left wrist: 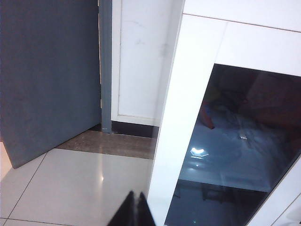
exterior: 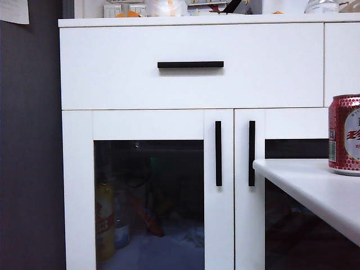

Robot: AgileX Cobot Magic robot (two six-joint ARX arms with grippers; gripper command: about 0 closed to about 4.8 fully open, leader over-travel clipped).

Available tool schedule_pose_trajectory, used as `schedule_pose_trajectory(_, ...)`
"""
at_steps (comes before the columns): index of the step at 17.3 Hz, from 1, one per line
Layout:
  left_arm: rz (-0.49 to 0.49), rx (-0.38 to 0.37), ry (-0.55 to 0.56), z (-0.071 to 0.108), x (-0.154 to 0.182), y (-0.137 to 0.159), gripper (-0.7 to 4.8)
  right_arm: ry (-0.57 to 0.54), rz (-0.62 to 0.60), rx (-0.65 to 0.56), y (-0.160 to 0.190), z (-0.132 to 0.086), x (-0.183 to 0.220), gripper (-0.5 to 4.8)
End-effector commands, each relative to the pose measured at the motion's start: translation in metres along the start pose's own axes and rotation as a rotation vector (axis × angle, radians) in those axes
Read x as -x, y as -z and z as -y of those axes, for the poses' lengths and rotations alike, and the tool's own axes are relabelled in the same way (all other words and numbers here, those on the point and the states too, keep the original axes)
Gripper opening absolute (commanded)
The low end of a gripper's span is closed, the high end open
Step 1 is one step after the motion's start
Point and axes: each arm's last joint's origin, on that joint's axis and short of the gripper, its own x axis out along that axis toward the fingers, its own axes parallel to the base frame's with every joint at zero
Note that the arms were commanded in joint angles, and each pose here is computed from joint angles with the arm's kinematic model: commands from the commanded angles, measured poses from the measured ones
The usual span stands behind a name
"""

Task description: Open the left door of the white cabinet, pick up a can of beverage from the table on the right, place it inside the cabinet, and finally close the cabinet door.

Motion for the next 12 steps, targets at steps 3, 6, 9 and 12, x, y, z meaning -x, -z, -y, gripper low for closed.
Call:
schedule_pose_trajectory(3,0.020,-0.002,-0.001,0.000,0.000,-0.002,-0.06,-0.002,0.022,0.007,-0.002,0.000,0.000,-0.01)
schedule_pose_trajectory(6,0.021,-0.002,-0.001,0.000,0.000,-0.002,-0.06,-0.003,0.028,0.004,-0.003,0.000,0.000,-0.01)
schedule_pose_trajectory(9,0.096,0.112,0.030,0.001,0.001,-0.011,2.55,-0.023,0.101,0.014,-0.031,-0.004,0.010,2.53)
schedule_pose_trajectory(12,0.281,0.207,0.191,0.007,0.010,-0.041,4.79,-0.079,0.324,0.028,-0.100,-0.013,0.044,4.00)
